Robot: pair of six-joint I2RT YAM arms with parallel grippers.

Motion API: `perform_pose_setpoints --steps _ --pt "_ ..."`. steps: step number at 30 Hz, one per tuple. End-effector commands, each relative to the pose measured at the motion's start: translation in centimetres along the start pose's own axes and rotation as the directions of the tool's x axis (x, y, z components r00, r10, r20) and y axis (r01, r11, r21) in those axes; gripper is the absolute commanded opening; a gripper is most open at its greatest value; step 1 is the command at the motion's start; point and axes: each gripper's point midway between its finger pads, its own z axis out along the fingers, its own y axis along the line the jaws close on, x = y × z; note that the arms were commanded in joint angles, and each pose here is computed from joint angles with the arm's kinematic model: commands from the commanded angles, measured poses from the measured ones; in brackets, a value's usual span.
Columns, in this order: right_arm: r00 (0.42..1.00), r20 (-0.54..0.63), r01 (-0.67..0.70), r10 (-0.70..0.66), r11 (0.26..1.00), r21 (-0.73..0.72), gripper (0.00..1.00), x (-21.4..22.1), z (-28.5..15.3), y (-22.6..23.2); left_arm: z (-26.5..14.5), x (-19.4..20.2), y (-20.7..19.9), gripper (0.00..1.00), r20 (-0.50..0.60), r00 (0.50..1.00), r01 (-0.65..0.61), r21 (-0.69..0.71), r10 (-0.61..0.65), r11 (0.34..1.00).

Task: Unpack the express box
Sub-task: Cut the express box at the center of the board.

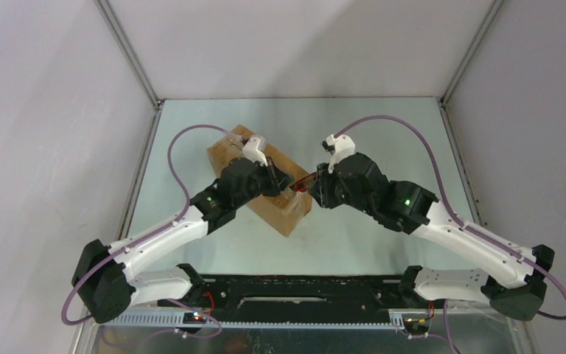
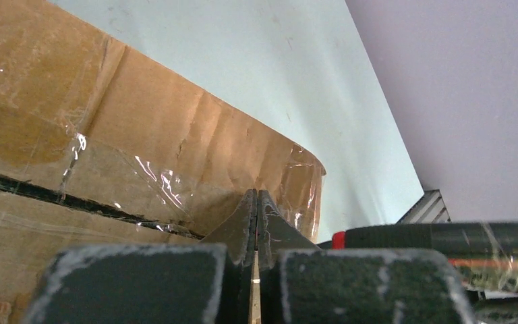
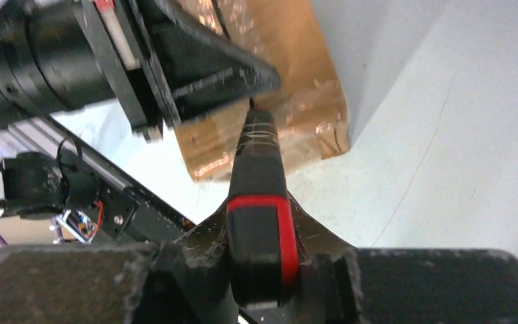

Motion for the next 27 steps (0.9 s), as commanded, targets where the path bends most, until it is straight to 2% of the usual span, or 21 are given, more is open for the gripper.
perform_pose_setpoints --steps 1,15,22,27 --pt "0.979 -0.204 0.045 -0.025 0.994 0.096 0.00 6.7 -0.4 -2.7 -2.2 11.3 5.8 0.00 -0.414 0.907 0.015 -0.148 -0.076 0.989" --pt "0.987 -0.161 0.044 -0.021 0.989 0.143 0.00 5.9 -3.3 -5.7 -2.3 10.0 6.5 0.00 -0.405 0.911 0.006 -0.170 -0.075 0.986" --pt "0.993 -0.115 -0.009 0.017 0.998 0.070 0.00 4.4 -4.8 -5.8 -2.2 8.5 6.5 0.00 -0.381 0.921 0.002 -0.185 -0.074 0.983" --pt "0.998 -0.050 -0.045 0.049 0.997 0.070 0.00 2.7 -5.1 -6.6 -2.0 9.0 7.6 0.00 -0.385 0.915 0.038 -0.217 -0.121 0.975"
